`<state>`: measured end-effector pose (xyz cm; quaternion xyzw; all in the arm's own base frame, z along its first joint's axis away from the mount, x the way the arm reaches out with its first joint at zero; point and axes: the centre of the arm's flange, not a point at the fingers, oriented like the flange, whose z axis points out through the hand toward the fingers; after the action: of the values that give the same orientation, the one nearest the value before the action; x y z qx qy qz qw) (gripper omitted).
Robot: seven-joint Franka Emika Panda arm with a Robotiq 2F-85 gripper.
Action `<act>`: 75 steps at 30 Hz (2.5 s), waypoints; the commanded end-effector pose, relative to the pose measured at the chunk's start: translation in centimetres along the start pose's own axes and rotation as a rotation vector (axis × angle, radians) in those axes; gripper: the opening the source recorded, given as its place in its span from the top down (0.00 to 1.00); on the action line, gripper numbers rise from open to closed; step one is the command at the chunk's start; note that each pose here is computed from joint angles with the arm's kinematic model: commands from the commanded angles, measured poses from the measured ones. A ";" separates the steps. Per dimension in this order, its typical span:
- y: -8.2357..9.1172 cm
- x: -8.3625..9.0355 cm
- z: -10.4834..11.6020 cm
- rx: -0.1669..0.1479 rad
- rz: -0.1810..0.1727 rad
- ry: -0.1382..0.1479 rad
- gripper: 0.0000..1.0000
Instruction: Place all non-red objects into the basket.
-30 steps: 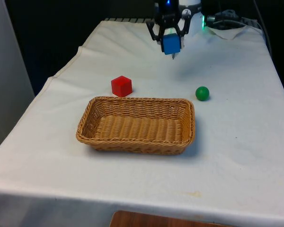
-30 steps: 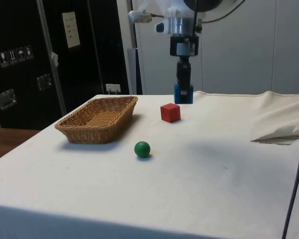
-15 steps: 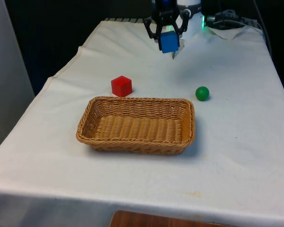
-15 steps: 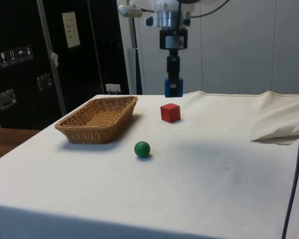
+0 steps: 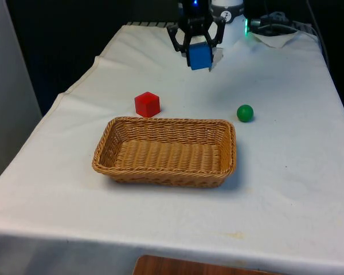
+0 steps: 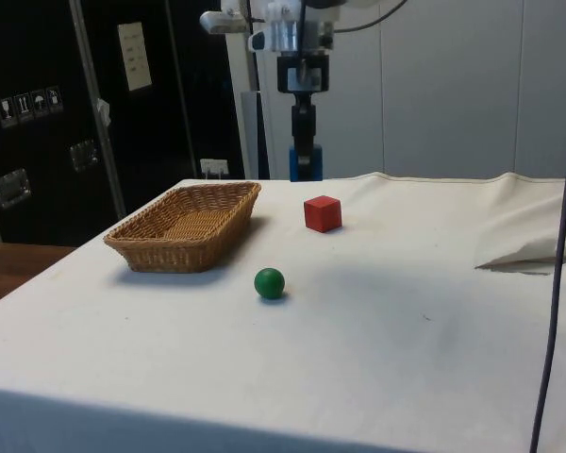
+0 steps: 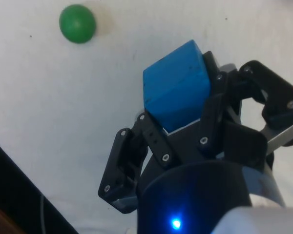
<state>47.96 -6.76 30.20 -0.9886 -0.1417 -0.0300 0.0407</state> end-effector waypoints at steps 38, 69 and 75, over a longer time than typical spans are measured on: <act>3.2 7.8 0.3 -0.052 0.038 0.006 0.97; 7.2 15.5 2.4 0.005 0.064 0.045 0.97; 7.8 16.5 3.1 0.015 0.070 0.051 0.97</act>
<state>66.20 -9.37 27.79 -0.9918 -0.1051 -0.0547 0.0473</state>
